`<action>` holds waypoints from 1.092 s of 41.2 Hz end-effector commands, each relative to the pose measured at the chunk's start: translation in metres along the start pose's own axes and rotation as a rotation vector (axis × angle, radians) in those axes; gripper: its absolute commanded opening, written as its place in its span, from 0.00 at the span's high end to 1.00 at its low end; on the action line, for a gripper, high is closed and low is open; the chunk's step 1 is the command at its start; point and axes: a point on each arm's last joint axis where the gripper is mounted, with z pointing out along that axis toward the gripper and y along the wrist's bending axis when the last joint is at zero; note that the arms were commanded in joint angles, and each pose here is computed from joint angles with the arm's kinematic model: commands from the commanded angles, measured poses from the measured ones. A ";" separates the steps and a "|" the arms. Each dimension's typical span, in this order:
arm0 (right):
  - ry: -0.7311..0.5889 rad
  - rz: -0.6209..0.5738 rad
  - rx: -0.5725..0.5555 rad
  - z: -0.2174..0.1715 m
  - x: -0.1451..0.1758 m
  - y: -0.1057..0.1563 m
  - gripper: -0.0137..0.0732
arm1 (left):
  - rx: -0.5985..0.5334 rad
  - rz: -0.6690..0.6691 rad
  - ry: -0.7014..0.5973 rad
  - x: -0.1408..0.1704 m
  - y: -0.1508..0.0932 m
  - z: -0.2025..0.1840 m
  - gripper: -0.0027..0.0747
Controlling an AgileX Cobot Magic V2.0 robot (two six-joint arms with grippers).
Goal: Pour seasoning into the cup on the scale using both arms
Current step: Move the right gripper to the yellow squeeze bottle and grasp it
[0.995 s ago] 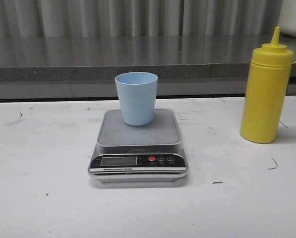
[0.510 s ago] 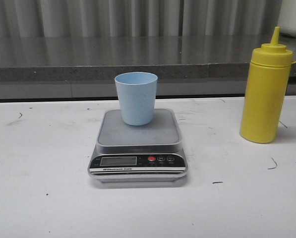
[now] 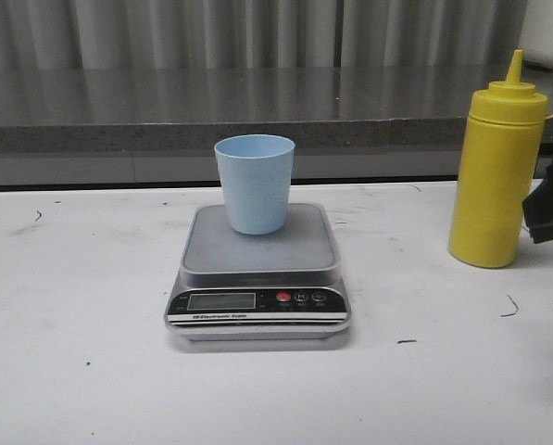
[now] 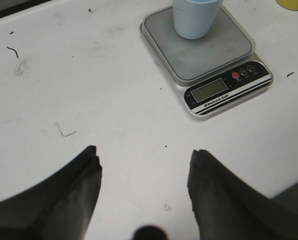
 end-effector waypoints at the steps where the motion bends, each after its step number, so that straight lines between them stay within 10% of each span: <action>1: -0.215 -0.007 0.000 0.004 -0.013 -0.001 0.09 | 0.009 0.004 -0.094 -0.012 -0.001 -0.007 0.47; 45: -0.525 -0.017 -0.051 0.100 -0.025 0.005 0.09 | 0.009 0.004 -0.094 -0.012 -0.001 -0.007 0.47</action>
